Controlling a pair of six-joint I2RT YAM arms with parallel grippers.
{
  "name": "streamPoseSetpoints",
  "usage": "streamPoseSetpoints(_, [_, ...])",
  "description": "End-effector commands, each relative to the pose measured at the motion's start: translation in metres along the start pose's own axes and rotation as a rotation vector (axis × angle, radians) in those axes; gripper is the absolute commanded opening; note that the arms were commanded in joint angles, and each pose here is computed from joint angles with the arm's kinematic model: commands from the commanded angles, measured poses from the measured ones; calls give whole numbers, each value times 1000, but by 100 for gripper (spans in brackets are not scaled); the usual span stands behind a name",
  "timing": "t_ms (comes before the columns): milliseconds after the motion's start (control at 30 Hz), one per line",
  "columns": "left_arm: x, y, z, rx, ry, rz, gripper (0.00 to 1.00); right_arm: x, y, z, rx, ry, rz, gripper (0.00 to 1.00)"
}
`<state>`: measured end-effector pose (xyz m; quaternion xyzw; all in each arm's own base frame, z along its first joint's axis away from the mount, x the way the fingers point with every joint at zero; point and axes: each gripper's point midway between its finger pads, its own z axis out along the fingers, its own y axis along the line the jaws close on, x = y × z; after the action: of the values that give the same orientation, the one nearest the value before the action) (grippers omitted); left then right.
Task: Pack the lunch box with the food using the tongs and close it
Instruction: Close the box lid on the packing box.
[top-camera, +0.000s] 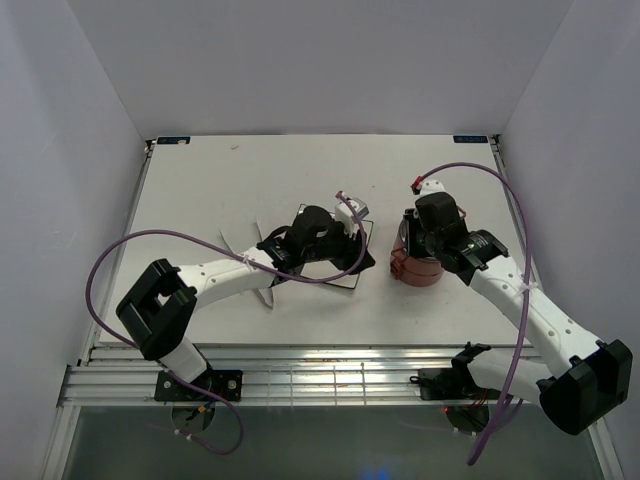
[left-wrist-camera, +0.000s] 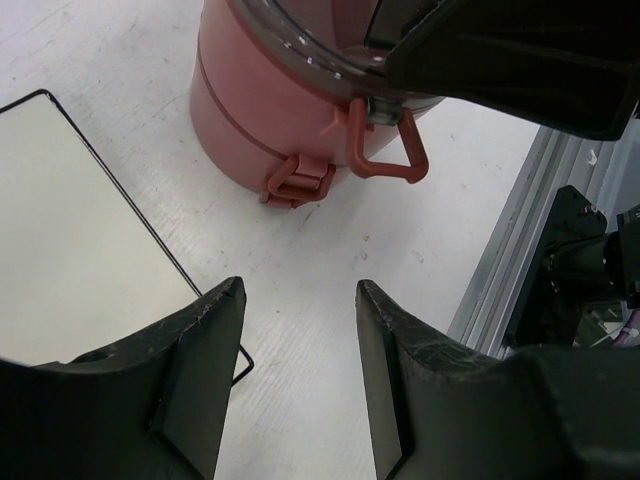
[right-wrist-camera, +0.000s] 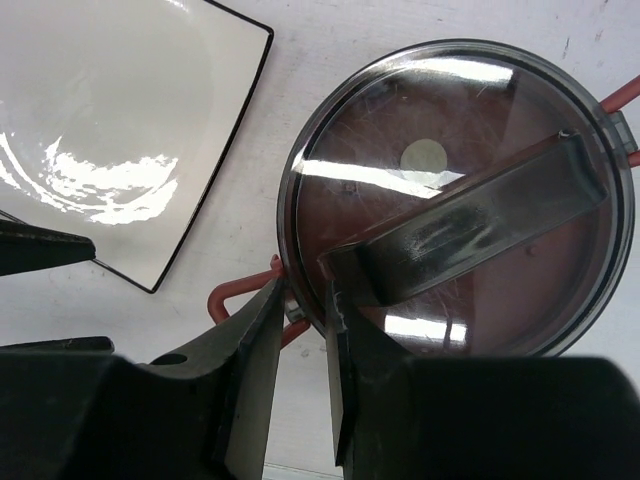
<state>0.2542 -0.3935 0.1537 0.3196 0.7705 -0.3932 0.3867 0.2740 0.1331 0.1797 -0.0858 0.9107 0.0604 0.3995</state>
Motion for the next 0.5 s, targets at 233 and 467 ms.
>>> streamPoseSetpoints(233, [-58,-31,2,63,-126,49,59,-39,-15,-33,64,-125,37,29])
streamPoseSetpoints(467, [-57,-37,10,68,-117,62,60,-33,-29,-25,123,-99,71,30])
